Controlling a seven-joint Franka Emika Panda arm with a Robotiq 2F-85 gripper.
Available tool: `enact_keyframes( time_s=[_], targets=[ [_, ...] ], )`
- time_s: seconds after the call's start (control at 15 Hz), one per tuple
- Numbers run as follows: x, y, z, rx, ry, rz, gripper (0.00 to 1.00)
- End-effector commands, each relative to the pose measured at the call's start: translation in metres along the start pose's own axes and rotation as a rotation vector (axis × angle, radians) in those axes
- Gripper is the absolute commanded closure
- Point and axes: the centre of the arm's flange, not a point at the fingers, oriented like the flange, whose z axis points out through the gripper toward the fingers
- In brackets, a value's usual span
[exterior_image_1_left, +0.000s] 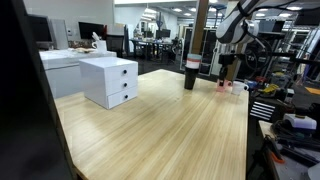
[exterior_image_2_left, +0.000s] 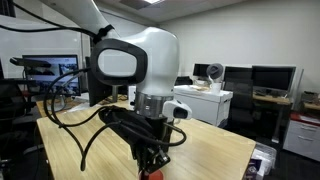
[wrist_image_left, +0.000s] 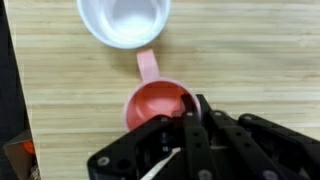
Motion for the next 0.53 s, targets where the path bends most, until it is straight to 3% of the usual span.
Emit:
enact_keyframes(
  time_s=[0.0,0.13,0.47],
  targets=[
    [-0.006,-0.006,-0.016,-0.027,-0.008,0.025,0.96],
    [-0.006,-0.009,-0.028,-0.094,-0.023,0.048,0.95],
    [0.002,-0.027,-0.082,-0.162,-0.004,0.052,0.95]
  ],
)
